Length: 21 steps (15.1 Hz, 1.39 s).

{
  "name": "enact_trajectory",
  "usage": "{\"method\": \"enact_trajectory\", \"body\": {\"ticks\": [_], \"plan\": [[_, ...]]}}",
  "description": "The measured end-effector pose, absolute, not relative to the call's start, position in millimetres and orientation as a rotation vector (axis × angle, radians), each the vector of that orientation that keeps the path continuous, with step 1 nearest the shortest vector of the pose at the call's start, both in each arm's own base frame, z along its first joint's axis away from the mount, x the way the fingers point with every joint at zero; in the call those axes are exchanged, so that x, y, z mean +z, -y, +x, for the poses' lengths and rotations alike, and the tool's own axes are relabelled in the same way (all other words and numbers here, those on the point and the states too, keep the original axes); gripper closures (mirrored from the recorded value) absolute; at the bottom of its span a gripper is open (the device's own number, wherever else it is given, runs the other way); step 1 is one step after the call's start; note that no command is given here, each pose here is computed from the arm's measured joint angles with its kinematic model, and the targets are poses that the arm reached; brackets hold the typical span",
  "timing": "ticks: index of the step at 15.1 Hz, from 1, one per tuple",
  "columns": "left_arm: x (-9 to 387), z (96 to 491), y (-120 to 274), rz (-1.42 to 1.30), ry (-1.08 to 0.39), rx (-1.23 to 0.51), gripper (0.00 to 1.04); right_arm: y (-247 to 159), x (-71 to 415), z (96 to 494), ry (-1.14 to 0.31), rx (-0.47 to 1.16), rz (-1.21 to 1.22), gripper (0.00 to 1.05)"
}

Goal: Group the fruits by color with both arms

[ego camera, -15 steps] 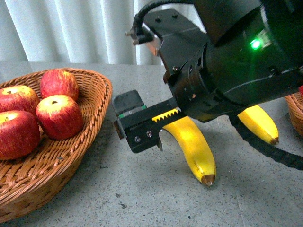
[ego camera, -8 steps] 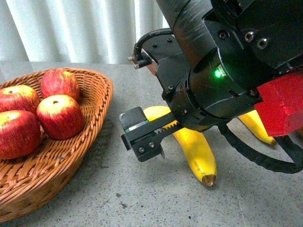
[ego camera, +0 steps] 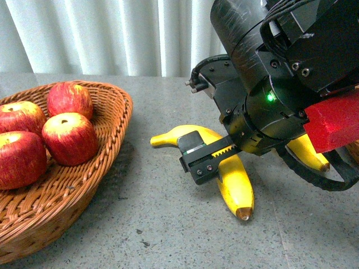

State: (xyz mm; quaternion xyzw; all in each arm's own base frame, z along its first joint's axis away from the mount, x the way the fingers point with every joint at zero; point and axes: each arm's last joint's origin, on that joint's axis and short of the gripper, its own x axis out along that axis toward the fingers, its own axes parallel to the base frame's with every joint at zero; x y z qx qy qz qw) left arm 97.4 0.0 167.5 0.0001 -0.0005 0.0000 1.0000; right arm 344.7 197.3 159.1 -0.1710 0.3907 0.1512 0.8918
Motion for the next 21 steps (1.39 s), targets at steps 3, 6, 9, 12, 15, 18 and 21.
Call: {"method": "enact_trajectory", "body": {"ticks": [3,6,9,12,15,18,21], "plan": [[167.5,97.4,0.0,0.0,0.001,0.0,0.07,-197.1,155.8,342.0,-0.832,0.342,-0.364,0.17],[167.5,97.4,0.0,0.0,0.001,0.0,0.07,-198.6,161.8,339.2,-0.827,0.373,-0.359,0.68],[167.5,97.4,0.0,0.0,0.001,0.0,0.07,-189.9,189.6,345.4,-0.762,0.371,-0.312,0.69],[167.5,97.4,0.0,0.0,0.001,0.0,0.07,-167.8,237.5,351.4,-0.639,0.342,-0.241,0.69],[167.5,97.4,0.0,0.0,0.001,0.0,0.07,-127.3,275.0,357.3,-0.529,0.294,-0.172,0.69],[167.5,97.4,0.0,0.0,0.001,0.0,0.07,-63.1,278.8,357.8,-0.497,0.189,-0.153,0.69],[167.5,97.4,0.0,0.0,0.001,0.0,0.07,6.0,258.1,343.7,-0.505,0.109,-0.158,0.69]]}}
